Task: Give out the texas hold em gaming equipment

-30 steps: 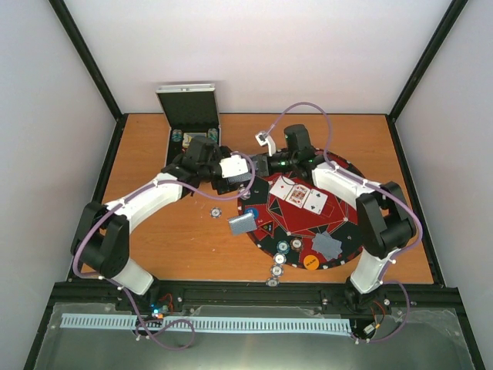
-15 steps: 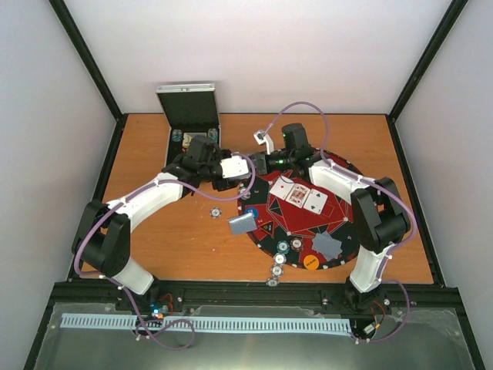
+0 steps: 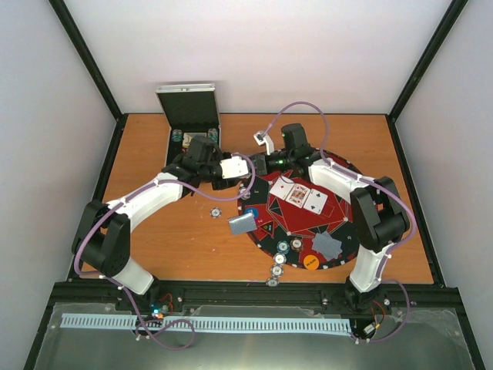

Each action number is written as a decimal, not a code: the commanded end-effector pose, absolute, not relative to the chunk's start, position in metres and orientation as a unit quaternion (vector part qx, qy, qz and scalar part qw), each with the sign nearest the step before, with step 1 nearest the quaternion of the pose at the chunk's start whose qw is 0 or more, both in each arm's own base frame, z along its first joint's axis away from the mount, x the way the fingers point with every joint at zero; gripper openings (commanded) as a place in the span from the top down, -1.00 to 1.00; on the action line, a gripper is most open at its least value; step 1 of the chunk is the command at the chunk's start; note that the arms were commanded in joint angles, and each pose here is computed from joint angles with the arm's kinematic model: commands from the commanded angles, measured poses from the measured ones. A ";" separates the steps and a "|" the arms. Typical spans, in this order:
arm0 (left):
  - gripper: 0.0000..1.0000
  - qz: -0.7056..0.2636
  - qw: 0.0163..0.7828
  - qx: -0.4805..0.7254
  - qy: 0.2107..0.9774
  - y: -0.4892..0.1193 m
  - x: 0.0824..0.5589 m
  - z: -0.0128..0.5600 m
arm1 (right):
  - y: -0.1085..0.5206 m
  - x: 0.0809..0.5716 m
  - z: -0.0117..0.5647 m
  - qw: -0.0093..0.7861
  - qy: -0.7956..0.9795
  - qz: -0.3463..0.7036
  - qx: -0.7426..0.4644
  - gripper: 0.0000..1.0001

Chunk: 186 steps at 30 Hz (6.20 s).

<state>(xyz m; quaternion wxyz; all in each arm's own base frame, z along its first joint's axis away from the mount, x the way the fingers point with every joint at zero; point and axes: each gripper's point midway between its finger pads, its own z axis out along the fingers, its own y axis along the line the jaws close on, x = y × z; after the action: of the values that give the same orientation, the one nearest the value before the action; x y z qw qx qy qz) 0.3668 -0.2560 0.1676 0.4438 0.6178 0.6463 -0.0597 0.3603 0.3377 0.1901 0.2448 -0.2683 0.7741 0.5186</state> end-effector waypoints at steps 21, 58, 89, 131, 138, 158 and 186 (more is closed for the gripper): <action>-0.07 -0.052 0.447 0.639 0.623 -0.253 0.361 0.169 | 0.345 0.349 0.200 0.223 0.764 0.523 -0.305 -0.08; -0.06 -0.044 0.442 0.642 0.625 -0.250 0.360 0.163 | 0.301 0.357 0.223 0.260 0.801 0.459 -0.284 -0.30; -0.05 -0.044 0.438 0.628 0.642 -0.242 0.353 0.155 | 0.250 0.349 0.274 0.324 0.786 0.408 -0.333 0.95; -0.06 -0.008 0.468 0.615 0.635 -0.221 0.366 0.168 | 0.029 0.282 0.062 -0.054 0.850 -0.032 -0.523 0.94; -0.06 -0.009 0.469 0.616 0.633 -0.224 0.369 0.169 | 0.022 0.296 0.052 -0.028 0.842 -0.054 -0.536 0.94; -0.05 -0.010 0.467 0.615 0.636 -0.225 0.374 0.170 | 0.022 0.334 0.036 0.023 0.849 -0.031 -0.527 0.94; -0.05 -0.008 0.468 0.615 0.635 -0.226 0.376 0.170 | 0.020 0.346 0.037 0.027 0.842 -0.048 -0.536 0.45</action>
<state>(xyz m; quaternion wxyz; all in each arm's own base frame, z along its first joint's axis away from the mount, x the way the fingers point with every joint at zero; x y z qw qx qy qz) 0.3628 -0.2211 0.1490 0.4402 0.6150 0.6540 -0.0180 0.3357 0.0242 0.0324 0.0202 -0.5374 0.8425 -0.0308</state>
